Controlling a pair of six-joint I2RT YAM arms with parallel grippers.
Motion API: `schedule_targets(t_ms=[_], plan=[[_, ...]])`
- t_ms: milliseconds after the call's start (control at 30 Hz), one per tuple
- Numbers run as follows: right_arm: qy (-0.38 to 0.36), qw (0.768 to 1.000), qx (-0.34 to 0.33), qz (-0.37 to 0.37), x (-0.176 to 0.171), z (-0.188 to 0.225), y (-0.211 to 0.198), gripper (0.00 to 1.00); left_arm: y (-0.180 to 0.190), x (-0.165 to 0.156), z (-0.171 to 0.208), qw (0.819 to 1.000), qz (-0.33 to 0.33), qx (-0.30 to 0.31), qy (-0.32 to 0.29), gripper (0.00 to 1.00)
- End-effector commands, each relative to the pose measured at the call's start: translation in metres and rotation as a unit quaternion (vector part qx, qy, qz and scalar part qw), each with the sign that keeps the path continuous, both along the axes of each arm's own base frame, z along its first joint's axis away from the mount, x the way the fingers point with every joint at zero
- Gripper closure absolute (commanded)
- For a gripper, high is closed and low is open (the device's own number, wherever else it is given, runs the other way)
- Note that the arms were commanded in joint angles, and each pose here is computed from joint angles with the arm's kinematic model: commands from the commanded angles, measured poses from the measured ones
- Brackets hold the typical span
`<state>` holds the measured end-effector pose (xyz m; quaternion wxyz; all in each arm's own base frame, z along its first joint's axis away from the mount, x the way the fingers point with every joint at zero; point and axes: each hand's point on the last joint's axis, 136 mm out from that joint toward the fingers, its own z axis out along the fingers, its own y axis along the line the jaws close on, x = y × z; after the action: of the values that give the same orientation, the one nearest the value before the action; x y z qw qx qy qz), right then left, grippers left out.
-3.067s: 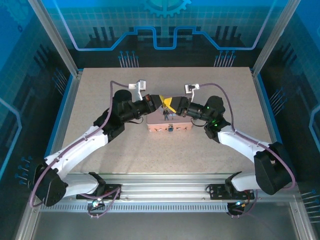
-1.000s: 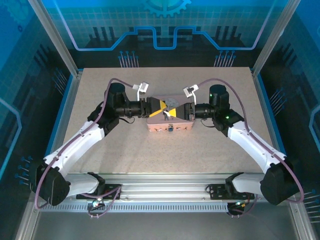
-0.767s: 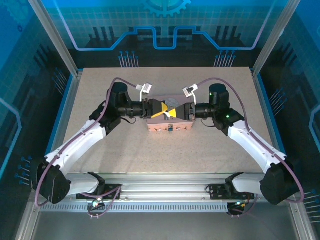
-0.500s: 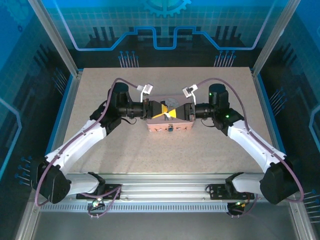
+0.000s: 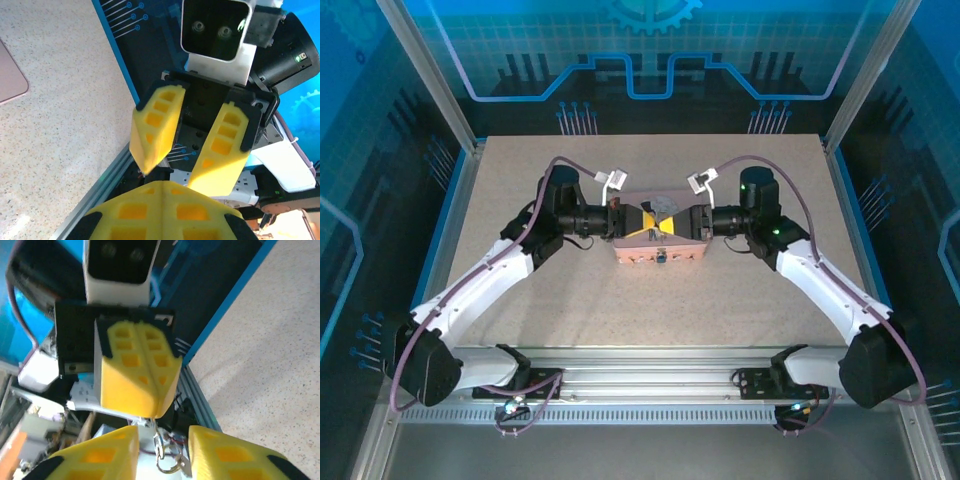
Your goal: Unlock a padlock with a key
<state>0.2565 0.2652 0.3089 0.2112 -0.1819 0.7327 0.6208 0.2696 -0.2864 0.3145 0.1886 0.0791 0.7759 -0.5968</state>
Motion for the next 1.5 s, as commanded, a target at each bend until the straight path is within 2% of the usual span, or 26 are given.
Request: schedule_targets(t_ms=[0, 200, 333, 567, 733, 833, 967, 1100, 1433, 1467], plan=[[-0.004, 0.999, 0.004, -0.05, 0.009, 0.003, -0.01, 0.53, 0.003, 0.006, 0.009, 1.0, 0.026, -0.003, -0.018, 1.0], [-0.02, 0.994, 0.04, -0.101, 0.011, 0.008, -0.012, 0.5, 0.001, 0.014, 0.008, 0.999, 0.043, -0.02, -0.012, 1.0], [-0.028, 0.993, 0.053, -0.102, 0.007, 0.014, -0.008, 0.58, 0.0, 0.014, 0.007, 0.999, 0.042, -0.023, -0.009, 1.0], [-0.034, 0.995, 0.063, -0.076, 0.002, 0.021, 0.009, 0.6, 0.0, 0.014, 0.009, 0.999, 0.043, -0.025, -0.011, 1.0], [-0.035, 0.995, 0.064, -0.071, 0.002, 0.022, 0.012, 0.69, 0.0, 0.013, 0.009, 0.999, 0.043, -0.027, -0.011, 1.0], [-0.032, 0.995, 0.063, -0.069, 0.002, 0.02, 0.014, 0.76, 0.0, 0.012, 0.01, 0.999, 0.043, -0.028, -0.014, 1.0], [-0.032, 0.995, 0.062, -0.068, 0.002, 0.019, 0.014, 0.92, 0.0, 0.012, 0.011, 0.999, 0.043, -0.028, -0.015, 1.0], [-0.032, 0.996, 0.059, -0.067, 0.002, 0.017, 0.014, 1.0, 0.0, 0.012, 0.012, 0.999, 0.042, -0.028, -0.017, 1.0], [-0.037, 0.996, 0.044, -0.07, 0.0, 0.012, 0.011, 1.0, 0.003, 0.011, 0.013, 0.998, 0.045, -0.027, -0.022, 1.0], [-0.038, 0.996, 0.04, -0.072, 0.0, 0.01, 0.009, 1.0, 0.004, 0.011, 0.014, 0.998, 0.048, -0.026, -0.022, 0.89]])
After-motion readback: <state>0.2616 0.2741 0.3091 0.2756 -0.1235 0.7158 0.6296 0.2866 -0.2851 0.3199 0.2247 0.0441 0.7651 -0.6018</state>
